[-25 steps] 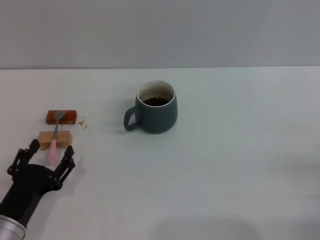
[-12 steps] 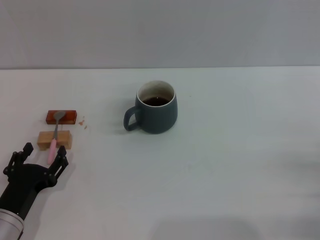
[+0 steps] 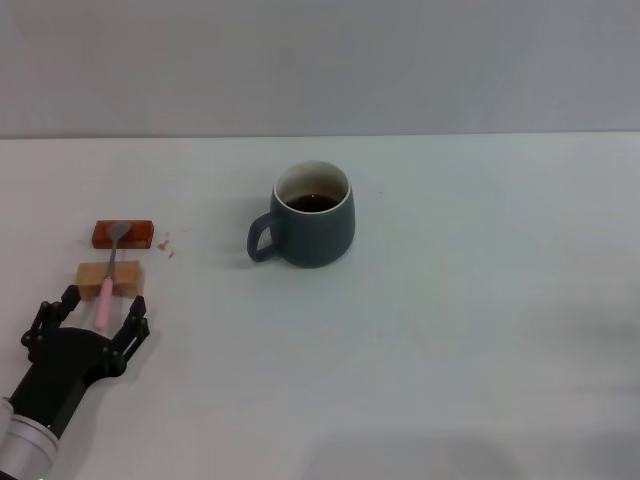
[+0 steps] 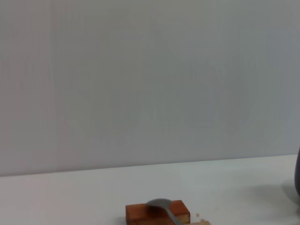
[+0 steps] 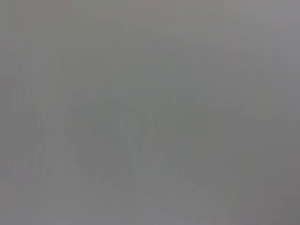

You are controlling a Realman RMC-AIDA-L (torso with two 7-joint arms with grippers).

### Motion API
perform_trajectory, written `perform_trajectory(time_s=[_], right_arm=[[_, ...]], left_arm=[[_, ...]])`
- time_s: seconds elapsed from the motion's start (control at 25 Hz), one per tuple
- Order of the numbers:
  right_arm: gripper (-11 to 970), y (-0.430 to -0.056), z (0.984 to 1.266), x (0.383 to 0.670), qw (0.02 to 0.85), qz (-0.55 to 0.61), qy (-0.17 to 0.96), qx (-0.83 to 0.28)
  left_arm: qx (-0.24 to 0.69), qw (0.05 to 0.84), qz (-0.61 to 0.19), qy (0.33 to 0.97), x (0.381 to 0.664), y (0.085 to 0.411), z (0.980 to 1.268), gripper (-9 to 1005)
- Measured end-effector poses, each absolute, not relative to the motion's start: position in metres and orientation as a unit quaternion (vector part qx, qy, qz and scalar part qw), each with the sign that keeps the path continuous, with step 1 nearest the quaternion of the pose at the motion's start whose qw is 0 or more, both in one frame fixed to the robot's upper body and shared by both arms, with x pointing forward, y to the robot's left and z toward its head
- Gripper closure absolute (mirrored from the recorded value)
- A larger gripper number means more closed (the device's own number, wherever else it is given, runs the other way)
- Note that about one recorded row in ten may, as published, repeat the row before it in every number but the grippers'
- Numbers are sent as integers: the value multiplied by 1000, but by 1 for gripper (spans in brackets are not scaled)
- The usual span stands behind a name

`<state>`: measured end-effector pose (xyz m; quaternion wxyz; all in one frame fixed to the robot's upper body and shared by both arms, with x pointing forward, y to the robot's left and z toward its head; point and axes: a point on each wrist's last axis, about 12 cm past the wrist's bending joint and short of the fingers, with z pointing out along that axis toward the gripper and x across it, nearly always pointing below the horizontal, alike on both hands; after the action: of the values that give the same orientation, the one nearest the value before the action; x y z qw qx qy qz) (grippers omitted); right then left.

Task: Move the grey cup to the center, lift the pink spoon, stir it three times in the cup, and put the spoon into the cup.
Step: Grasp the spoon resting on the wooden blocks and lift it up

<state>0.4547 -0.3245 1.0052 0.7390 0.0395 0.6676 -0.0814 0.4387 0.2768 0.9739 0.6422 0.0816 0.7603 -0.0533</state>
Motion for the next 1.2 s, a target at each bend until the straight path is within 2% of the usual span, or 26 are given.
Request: perform_trajectory(time_s=[1.16, 1.2], right_arm=[[959, -327, 1004, 451, 737, -85, 670, 39], [959, -327, 1004, 451, 737, -84, 670, 39]], left_arm=[[84, 635, -59, 766, 445, 272, 974, 228], [84, 635, -59, 766, 445, 272, 974, 257]])
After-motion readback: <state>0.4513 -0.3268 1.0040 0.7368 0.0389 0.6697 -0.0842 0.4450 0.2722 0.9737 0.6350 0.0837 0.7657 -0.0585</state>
